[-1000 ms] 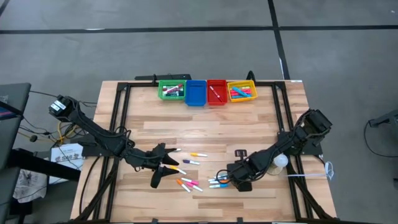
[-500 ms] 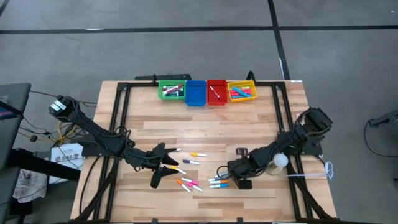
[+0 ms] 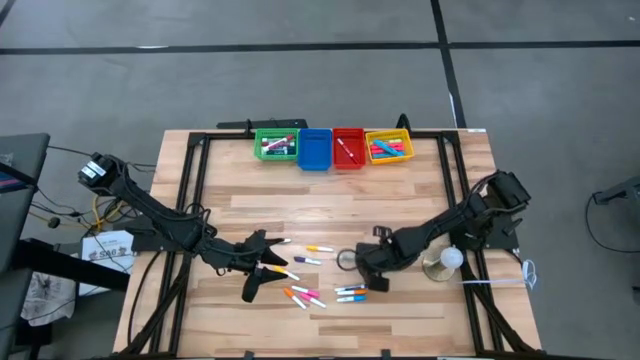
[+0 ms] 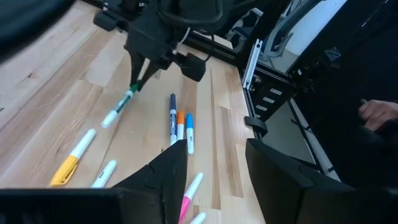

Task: Pick & Place Markers
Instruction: Put the small green marker pen into the red bin

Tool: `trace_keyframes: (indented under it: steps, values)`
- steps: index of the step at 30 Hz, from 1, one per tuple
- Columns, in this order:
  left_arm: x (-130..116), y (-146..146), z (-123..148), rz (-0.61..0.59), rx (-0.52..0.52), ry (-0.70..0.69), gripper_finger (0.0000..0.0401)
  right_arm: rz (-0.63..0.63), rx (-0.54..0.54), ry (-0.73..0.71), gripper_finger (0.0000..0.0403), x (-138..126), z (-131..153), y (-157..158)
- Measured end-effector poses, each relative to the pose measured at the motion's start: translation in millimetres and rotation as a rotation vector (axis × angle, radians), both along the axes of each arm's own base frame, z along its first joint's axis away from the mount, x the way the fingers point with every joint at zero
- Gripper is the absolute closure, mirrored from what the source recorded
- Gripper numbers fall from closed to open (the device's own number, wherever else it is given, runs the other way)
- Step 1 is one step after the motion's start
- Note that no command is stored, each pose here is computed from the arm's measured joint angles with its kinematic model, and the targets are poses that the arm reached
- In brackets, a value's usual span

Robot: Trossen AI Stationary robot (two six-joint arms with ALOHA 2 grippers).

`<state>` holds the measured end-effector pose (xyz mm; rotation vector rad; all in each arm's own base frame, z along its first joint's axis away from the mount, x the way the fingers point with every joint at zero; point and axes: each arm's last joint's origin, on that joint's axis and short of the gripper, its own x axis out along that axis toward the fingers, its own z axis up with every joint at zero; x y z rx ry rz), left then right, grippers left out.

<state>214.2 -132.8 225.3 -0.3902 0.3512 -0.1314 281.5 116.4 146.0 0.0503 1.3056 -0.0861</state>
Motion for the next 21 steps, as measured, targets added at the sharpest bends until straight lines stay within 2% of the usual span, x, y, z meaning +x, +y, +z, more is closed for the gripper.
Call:
trace_keyframes:
  steps: [5, 9, 16, 21]
  values:
    - [-4, 2, 8, -0.024, 0.032, -0.037, 0.0238, -0.054, 0.019, -0.076, 0.0388, 15, 24, -11]
    - [-11, 8, 21, -0.042, 0.077, -0.095, 0.0238, -0.16, -0.042, -0.149, 0.0385, 32, 51, -36]
    - [-26, 19, 46, -0.046, 0.162, -0.221, 0.0238, -0.402, -0.059, -0.213, 0.0387, 57, 94, -111]
    - [-33, 25, 55, -0.012, 0.217, -0.273, 0.0238, -0.618, -0.057, -0.263, 0.0384, 59, 109, -173]
